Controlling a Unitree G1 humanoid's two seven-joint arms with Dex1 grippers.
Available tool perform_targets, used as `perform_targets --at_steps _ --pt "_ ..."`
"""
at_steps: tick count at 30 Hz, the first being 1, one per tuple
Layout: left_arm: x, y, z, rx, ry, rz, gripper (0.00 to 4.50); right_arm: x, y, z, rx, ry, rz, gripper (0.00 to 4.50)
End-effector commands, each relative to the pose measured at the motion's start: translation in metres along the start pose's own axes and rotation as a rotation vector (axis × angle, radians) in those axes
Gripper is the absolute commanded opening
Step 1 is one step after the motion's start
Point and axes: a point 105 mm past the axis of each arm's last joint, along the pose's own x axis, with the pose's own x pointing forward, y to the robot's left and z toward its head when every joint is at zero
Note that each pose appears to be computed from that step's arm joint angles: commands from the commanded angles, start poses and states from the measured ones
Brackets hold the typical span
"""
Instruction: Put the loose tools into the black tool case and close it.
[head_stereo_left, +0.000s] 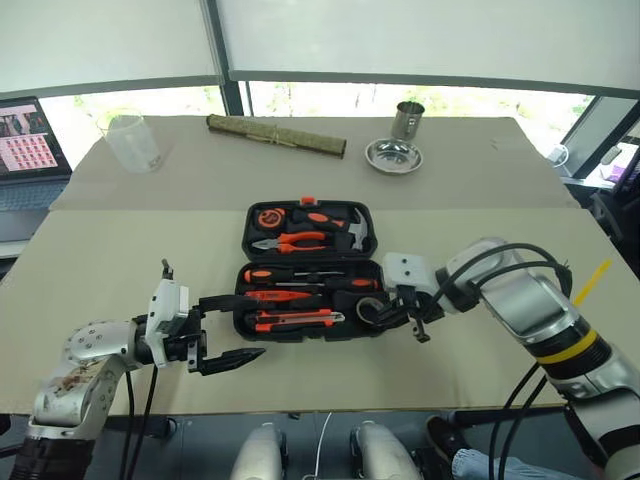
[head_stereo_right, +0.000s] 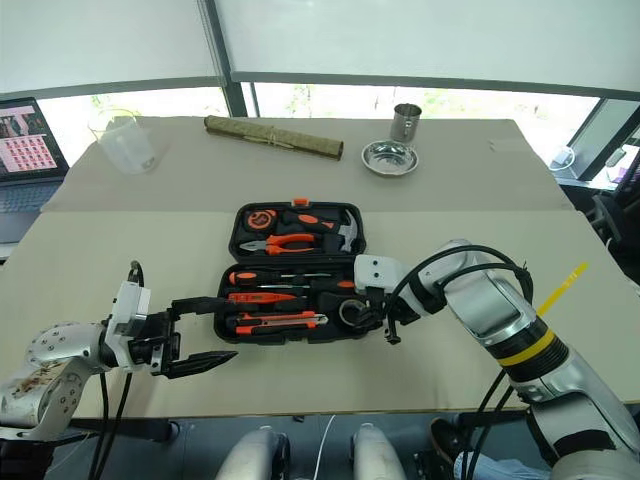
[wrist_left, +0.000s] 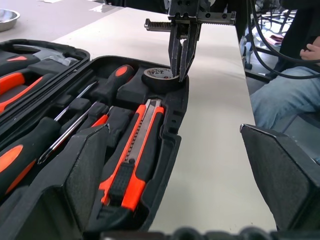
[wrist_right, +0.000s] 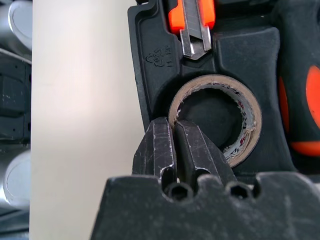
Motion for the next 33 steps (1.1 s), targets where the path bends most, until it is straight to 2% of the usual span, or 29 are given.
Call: perform_targets --at_steps 1,2,6,10,13,14,16,20,23,28,33 --pt "-0.002 0.003 0.01 0.056 -0.003 0.004 4.5 -0.006 0.001 0.015 -0.049 -0.058 0.016 0.78" --pt "-0.003 0.004 0.01 0.057 -0.003 0.007 4.5 -0.005 -0.002 0.021 -0.056 -0.093 -0.009 0.97" --pt "-0.015 0.016 0.007 -0.011 0.033 0.105 4.5 -0.028 0.001 0.033 -0.112 -0.213 0.066 2.33" --pt "-0.028 0.033 0.007 -0.102 0.022 0.253 4.5 -0.05 -0.009 0.027 -0.112 -0.286 0.026 2.33" --pt "-0.044 0.07 0.01 -0.118 -0.005 0.506 3.81 -0.071 -0.04 0.013 -0.037 -0.366 -0.169 2.4" --pt "-0.048 0.081 0.011 -0.132 -0.018 0.578 3.4 -0.075 -0.05 0.005 -0.021 -0.36 -0.246 1.89" --pt "-0.05 0.096 0.006 -0.163 -0.016 0.674 2.7 -0.076 -0.068 -0.01 -0.048 -0.318 -0.385 1.4" --pt "-0.038 0.111 -0.007 -0.185 0.042 0.729 1.21 -0.066 -0.097 -0.027 -0.047 -0.289 -0.579 0.03" --pt "-0.027 0.124 -0.011 -0.185 0.067 0.753 0.11 -0.049 -0.107 -0.041 -0.088 -0.234 -0.638 0.0" --pt "0.002 0.123 -0.024 -0.235 0.121 0.641 0.02 -0.027 -0.114 -0.03 -0.102 -0.297 -0.635 0.0" --pt "0.027 0.12 -0.03 -0.243 0.154 0.549 0.02 -0.008 -0.096 -0.018 -0.125 -0.346 -0.508 0.0"
